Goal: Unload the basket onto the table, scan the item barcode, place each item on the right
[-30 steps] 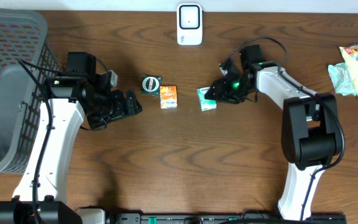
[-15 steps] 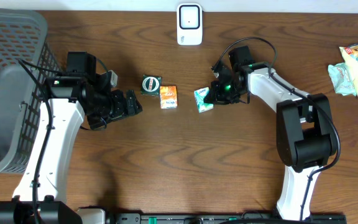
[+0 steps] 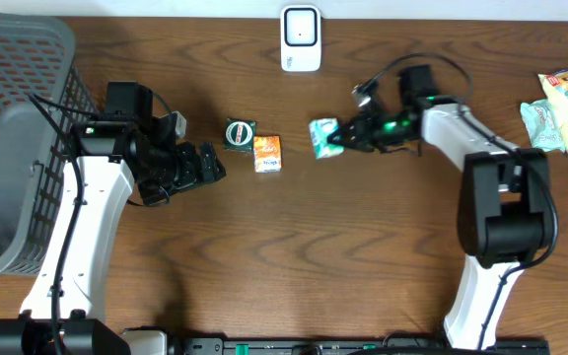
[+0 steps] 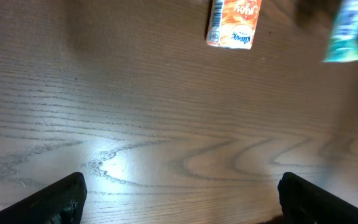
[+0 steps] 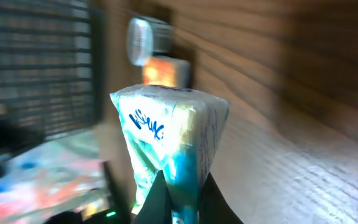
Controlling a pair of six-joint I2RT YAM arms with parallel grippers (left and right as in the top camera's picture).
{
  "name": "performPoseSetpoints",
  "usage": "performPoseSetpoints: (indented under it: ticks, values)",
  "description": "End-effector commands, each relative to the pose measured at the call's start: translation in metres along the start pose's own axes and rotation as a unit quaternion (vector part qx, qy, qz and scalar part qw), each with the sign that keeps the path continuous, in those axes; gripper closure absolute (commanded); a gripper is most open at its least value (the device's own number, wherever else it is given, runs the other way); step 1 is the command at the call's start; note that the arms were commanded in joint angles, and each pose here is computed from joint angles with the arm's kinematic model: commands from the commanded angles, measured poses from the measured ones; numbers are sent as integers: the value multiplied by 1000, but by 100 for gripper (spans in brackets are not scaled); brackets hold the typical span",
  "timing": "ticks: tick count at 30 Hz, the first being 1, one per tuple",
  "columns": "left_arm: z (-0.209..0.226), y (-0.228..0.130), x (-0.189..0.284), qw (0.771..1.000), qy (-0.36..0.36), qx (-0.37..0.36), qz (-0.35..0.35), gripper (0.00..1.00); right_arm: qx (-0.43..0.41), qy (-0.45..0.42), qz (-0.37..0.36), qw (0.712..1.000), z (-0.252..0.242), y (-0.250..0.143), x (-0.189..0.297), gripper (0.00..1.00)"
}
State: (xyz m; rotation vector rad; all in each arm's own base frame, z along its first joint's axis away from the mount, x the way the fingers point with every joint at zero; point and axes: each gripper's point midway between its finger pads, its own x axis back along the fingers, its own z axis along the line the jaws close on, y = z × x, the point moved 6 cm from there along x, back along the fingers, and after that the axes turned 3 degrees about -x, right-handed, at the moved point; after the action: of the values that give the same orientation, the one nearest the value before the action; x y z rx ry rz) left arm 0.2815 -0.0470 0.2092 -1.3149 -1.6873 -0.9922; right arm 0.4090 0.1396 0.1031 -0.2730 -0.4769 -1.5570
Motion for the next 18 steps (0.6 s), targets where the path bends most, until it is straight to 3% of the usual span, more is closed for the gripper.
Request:
performPoseSetpoints:
  ticks: [1,7,18]
  values:
    - [0,-1,-3,1000,-2,-6,6,2,68,143,-6,987,38,0,26,99]
    - [0,-1,-3,1000,-2,-6,6,2,128,229,-19,965,52,-1,42,99]
    - [0,-1,-3,1000,-2,-6,6,2,153,238,-9,959,60,-4,31,99]
